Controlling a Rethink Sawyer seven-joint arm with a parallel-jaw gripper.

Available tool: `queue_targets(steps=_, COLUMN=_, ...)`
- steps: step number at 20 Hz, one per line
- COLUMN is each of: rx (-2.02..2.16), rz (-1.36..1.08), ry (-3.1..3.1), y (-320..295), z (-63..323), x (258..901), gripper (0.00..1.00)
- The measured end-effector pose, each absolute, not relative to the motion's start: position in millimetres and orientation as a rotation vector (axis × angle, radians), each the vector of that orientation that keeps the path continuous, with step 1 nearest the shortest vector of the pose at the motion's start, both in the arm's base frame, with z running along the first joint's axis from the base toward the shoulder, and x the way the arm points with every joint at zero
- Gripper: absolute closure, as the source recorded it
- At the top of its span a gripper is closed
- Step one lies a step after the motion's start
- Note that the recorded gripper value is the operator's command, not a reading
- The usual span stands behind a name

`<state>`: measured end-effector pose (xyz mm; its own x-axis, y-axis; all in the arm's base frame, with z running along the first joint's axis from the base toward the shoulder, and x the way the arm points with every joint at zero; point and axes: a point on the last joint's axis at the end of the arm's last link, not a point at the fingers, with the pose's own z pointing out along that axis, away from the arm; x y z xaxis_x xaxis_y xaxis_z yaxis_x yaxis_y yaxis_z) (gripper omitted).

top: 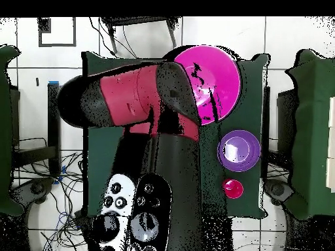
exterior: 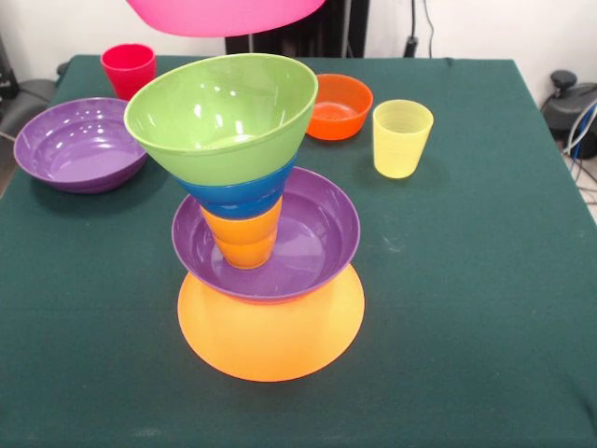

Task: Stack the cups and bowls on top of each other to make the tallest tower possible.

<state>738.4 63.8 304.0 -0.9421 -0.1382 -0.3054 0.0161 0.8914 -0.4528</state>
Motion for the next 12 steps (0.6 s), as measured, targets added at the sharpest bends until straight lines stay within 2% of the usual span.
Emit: queue_targets(steps=12, rx=-0.107, rz=-0.694, ry=2.658, y=50, z=298, x=742, gripper=1.00)
